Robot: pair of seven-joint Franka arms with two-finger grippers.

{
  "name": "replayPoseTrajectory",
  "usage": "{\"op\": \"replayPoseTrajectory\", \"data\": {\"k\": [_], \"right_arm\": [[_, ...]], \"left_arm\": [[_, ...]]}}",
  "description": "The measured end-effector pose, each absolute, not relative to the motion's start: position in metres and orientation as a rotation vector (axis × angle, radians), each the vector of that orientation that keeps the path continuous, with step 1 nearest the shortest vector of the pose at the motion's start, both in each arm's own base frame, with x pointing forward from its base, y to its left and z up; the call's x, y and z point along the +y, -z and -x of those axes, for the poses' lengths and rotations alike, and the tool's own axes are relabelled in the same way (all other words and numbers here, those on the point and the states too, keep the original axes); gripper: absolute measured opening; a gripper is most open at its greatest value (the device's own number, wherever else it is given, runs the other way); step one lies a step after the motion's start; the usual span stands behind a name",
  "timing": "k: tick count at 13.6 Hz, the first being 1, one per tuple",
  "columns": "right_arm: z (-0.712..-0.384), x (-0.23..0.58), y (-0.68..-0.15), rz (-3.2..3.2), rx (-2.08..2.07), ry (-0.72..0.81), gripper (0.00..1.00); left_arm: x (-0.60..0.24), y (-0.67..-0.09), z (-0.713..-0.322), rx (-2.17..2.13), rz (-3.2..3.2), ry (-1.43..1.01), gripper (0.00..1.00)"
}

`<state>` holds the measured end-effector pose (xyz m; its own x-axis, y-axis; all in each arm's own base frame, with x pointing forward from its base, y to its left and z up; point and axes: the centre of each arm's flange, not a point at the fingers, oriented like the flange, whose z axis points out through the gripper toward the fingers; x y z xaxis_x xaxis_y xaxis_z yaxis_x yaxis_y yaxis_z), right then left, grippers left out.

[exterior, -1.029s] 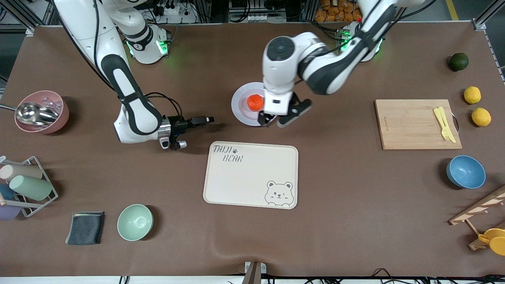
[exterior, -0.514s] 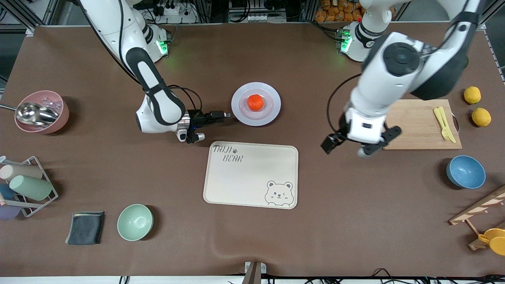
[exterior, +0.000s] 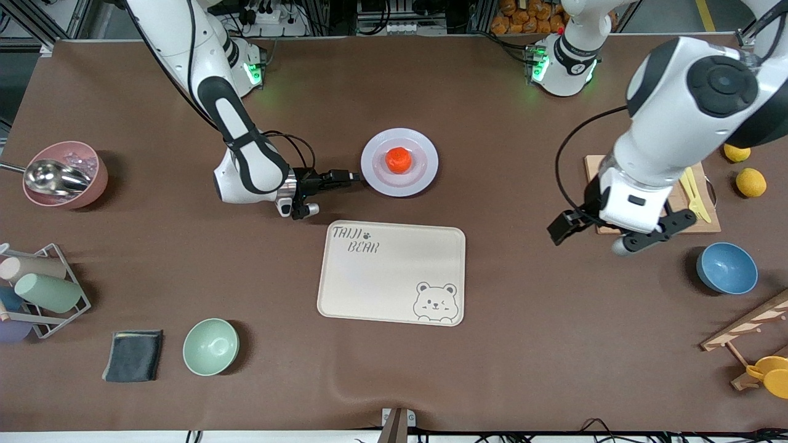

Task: Place orange and plate with both arms
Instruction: 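Withdraw the left gripper while the right gripper reaches the plate rim, then grasp the rim of the white plate with the right gripper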

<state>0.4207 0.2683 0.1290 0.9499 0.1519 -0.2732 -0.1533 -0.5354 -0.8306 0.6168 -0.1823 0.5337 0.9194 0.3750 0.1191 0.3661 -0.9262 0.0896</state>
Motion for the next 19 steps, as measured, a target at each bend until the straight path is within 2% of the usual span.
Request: {"op": "replayPoseTrajectory", "data": {"k": [8,15,16,17,18,19], "right_arm": [[-0.401,0.292,-0.122,2.081,-0.008,-0.398,0.58],[-0.387,0.307,-0.110,2.064,-0.012,-0.380,0.49],[-0.386,0.307,-0.108,2.064,-0.013,-0.381,0.43],[-0.386,0.306,-0.108,2.064,-0.015,-0.379,0.41],[-0.385,0.306,-0.107,2.063,-0.017,-0.376,0.33],[-0.385,0.306,-0.107,2.062,-0.019,-0.374,0.19]], "left_arm": [[-0.104,-0.580,-0.614,0.344,-3.071,-0.227,1.00],[-0.064,-0.607,-0.587,0.266,-3.146,-0.060,1.00],[-0.060,-0.613,-0.583,0.272,-3.151,-0.030,1.00],[-0.055,-0.619,-0.580,0.274,-3.155,-0.007,1.00],[-0.049,-0.623,-0.578,0.276,-3.155,0.001,1.00],[-0.043,-0.627,-0.577,0.278,-3.148,-0.003,1.00]]}}
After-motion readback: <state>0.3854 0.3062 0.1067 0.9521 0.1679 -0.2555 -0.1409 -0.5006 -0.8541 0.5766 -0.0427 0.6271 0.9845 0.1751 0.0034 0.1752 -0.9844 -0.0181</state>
